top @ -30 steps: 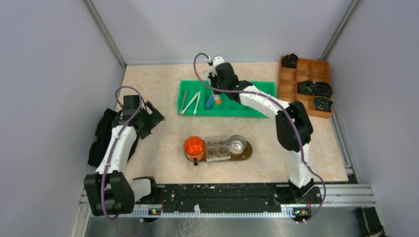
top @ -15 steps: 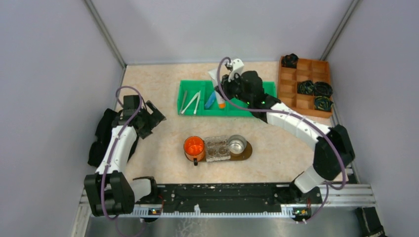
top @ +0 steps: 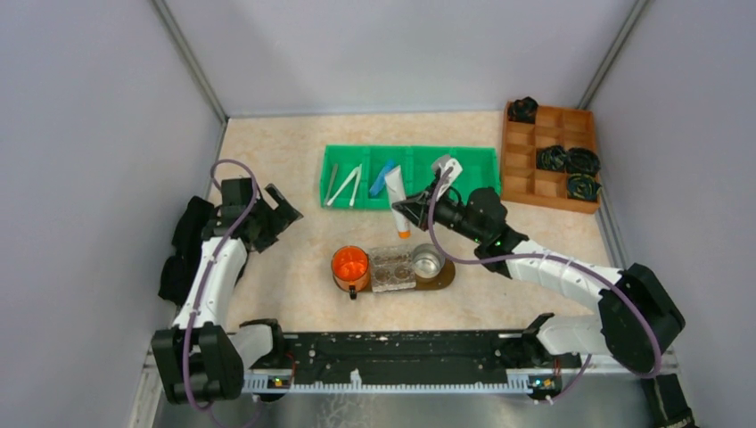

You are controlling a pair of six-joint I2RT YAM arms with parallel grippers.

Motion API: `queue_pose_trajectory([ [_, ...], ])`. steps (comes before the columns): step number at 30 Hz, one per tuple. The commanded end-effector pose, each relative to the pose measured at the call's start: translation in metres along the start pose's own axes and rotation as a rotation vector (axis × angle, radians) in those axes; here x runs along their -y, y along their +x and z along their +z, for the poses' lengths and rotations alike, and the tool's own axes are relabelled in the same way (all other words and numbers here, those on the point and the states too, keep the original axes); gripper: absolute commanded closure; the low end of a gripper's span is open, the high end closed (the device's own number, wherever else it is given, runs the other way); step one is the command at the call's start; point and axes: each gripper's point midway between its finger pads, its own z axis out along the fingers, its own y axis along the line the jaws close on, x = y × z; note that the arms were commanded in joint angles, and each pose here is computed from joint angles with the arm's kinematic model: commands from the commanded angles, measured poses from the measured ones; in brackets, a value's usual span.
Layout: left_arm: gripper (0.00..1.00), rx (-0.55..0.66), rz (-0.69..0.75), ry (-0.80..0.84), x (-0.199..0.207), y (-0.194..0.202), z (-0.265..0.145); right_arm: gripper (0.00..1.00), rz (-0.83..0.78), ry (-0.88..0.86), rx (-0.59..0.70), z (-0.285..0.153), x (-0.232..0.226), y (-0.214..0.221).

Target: Prepare toiletry sets of a toothbrush and toothpaste on the tray

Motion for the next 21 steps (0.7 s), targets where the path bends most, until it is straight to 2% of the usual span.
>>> queue_pose_trajectory([
  [1, 0.02, 0.020, 0.031, 0.041, 0.002, 0.001, -0.003, 1.00, -0.092, -0.166, 0.226, -0.014, -0.052, -0.057],
  [11, 0.02, 0.031, 0.074, 0.114, 0.010, 0.006, -0.014, 1.00, -0.109, -0.209, 0.215, -0.037, -0.067, -0.044],
  [14, 0.03, 0.007, 0.145, 0.283, 0.036, 0.013, -0.024, 1.00, -0.109, -0.242, 0.200, -0.040, -0.073, -0.035],
  [17, 0.07, 0.017, 0.206, 0.501, 0.070, 0.018, -0.049, 1.00, -0.124, -0.260, 0.205, -0.042, -0.076, -0.029],
  [21, 0.11, 0.035, 0.238, 0.699, 0.104, 0.015, -0.083, 1.00, -0.153, -0.290, 0.226, -0.045, -0.079, -0.022],
])
